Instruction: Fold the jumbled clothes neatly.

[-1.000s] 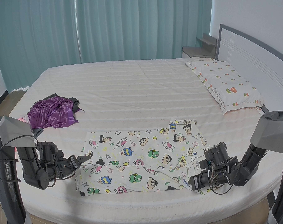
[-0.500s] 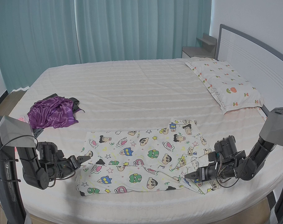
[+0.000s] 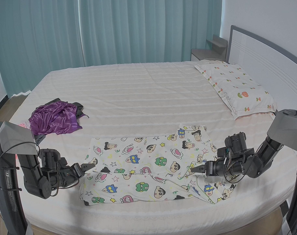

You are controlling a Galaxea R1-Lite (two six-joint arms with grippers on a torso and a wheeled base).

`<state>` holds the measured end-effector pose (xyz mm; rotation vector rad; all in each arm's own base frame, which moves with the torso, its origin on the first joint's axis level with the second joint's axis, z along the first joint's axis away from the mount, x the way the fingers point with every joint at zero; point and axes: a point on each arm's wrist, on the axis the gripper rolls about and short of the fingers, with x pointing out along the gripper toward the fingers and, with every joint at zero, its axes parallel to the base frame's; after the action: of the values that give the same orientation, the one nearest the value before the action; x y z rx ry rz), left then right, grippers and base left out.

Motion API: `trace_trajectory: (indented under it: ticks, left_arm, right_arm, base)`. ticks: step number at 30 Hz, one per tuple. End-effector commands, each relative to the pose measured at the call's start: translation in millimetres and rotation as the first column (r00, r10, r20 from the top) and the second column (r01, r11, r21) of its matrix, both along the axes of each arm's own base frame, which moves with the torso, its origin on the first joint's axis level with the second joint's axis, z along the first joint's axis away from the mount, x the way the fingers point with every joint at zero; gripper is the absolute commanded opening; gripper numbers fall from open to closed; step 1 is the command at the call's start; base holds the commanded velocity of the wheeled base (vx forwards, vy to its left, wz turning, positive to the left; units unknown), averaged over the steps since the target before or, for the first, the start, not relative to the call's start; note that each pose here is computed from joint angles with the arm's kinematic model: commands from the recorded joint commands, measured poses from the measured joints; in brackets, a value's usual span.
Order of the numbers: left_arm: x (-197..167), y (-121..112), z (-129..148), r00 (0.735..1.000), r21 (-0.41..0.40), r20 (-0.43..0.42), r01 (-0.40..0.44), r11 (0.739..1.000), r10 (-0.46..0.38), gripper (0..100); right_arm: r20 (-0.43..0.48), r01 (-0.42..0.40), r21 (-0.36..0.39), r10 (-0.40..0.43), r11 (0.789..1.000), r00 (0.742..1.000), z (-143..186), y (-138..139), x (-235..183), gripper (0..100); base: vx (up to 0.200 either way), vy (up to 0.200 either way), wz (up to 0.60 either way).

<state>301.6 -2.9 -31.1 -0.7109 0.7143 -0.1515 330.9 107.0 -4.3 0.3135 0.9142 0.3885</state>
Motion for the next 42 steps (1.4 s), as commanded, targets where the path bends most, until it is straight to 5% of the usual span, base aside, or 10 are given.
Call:
trace_trajectory:
  ticks: [1, 16, 17, 18, 42]
  left_arm:
    - [0.0, 0.1, -0.4, 1.000, 0.000, -0.001, -0.001, 1.000, 0.001, 100]
    - [0.4, 0.1, -0.3, 1.000, 0.000, 0.001, -0.001, 1.000, 0.001, 100]
    - [0.4, 0.1, -0.3, 1.000, 0.000, 0.001, -0.001, 1.000, 0.001, 100]
    - [0.0, 0.1, -0.4, 1.000, 0.000, -0.001, -0.001, 1.000, 0.001, 100]
    - [0.0, 0.1, -0.4, 1.000, 0.001, 0.000, 0.000, 1.000, 0.000, 100]
  right_arm:
    - [-0.043, -0.001, -0.010, 0.001, 1.000, 0.999, -20.8, 1.2, 5.9, 100]
    - [-0.060, -0.037, 0.019, 0.038, 0.999, 0.997, -18.9, 4.4, 0.6, 100]
    - [-0.058, -0.037, 0.019, 0.038, 0.999, 0.998, -18.7, 4.5, 1.0, 0]
    - [-0.091, -0.386, 0.053, 0.389, 0.921, 0.917, 38.2, 55.1, -144.7, 0]
    - [-0.087, -0.386, 0.019, 0.386, 0.922, 0.918, 38.3, 58.2, -152.8, 0]
  base:
    - [0.000, 0.000, 0.00]
    - [0.000, 0.000, 0.00]
    - [0.000, 0.000, 0.00]
    - [0.000, 0.000, 0.00]
    - [0.000, 0.000, 0.00]
